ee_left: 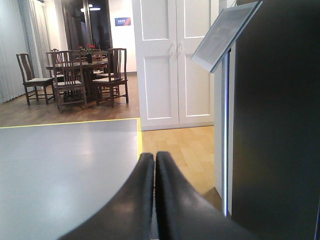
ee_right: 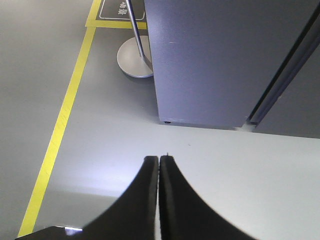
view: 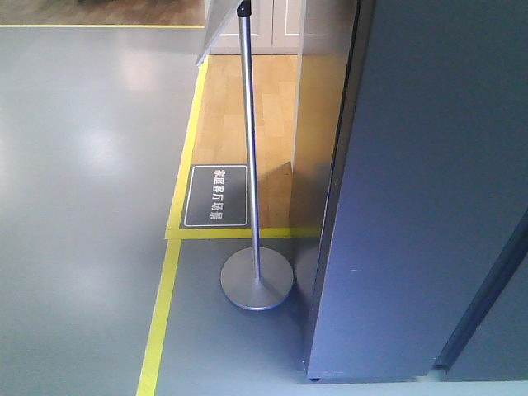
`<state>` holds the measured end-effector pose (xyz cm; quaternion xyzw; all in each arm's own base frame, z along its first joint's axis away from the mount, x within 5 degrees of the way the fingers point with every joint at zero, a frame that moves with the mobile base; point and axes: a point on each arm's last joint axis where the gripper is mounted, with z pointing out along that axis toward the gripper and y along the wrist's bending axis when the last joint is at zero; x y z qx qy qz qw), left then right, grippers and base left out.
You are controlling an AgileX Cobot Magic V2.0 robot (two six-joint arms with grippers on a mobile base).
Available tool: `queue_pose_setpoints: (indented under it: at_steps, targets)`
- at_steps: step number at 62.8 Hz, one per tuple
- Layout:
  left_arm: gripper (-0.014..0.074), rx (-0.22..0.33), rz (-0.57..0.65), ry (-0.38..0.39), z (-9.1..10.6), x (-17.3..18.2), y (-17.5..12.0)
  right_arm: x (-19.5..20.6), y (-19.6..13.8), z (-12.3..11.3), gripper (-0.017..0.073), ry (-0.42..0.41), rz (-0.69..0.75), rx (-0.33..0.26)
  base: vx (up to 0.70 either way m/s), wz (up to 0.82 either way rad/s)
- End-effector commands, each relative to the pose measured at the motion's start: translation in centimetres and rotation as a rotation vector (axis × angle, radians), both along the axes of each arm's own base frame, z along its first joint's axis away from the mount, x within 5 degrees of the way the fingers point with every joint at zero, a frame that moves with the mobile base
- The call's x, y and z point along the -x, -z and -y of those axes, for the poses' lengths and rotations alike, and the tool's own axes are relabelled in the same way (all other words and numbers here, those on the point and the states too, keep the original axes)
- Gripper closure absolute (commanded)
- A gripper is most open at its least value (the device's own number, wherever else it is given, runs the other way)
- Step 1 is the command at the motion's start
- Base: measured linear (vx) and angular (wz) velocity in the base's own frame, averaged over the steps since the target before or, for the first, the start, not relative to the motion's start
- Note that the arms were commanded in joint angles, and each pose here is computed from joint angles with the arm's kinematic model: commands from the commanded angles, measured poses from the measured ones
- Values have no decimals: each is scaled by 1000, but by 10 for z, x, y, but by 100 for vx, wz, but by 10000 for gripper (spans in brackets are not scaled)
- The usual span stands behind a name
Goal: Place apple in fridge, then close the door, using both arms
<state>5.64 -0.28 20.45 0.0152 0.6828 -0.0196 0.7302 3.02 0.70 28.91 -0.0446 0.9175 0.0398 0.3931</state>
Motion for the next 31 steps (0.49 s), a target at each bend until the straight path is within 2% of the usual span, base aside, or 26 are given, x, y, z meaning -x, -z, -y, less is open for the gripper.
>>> queue_pose_setpoints:
  at_steps: [1,16,20,26,31]
  targets:
    - [600,10,65,-20,-2,1,1,-4,-10,-1,563,0,62,-12,0,0]
    - [600,23,95,-26,-3,1,-1,-4,-10,-1,563,0,62,-12,0,0]
    - [600,17,91,-25,-2,1,-1,-4,-10,-1,563,0,62,-12,0,0]
    - [600,-22,79,-22,-2,1,0,-4,-10,-1,563,0,62,-12,0,0]
    - [600,-8,66,-31,-2,1,1,-4,-10,-1,563,0,62,-12,0,0]
